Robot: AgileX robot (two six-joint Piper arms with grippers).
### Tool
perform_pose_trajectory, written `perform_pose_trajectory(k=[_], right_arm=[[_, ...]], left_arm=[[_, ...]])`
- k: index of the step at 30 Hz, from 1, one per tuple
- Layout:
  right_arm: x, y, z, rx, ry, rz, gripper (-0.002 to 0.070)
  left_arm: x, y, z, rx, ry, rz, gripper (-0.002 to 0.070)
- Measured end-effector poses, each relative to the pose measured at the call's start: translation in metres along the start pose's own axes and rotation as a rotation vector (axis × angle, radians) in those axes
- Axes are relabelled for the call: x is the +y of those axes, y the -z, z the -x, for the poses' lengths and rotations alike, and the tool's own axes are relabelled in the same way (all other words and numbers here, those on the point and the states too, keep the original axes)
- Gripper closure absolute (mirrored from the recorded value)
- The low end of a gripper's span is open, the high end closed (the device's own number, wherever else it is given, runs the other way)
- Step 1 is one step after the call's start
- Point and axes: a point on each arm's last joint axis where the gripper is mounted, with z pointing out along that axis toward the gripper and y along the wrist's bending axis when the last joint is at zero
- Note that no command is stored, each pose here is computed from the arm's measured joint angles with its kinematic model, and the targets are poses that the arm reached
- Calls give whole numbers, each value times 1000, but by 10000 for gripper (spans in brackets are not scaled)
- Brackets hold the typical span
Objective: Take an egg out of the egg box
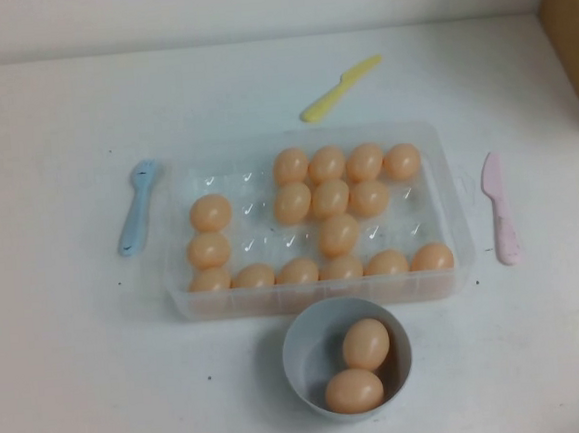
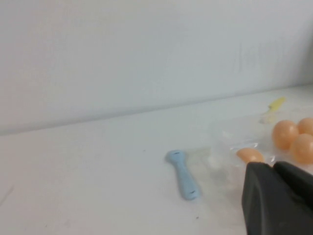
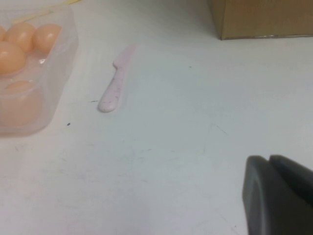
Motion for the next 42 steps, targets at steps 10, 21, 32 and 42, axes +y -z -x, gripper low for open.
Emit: perform_pose_trajectory(k=[10,21,32,42], right_arm=[[0,0,0,0,0,0,694],[0,0,0,0,0,0,694],[0,0,0,0,0,0,694],[0,0,0,0,0,0,694]], left_arm=[[9,6,-19,187,-17,166,678],[8,10,-35,370,26,164,678],[7,10,-35,368,40,161,678],[7,10,-35,368,40,161,678]])
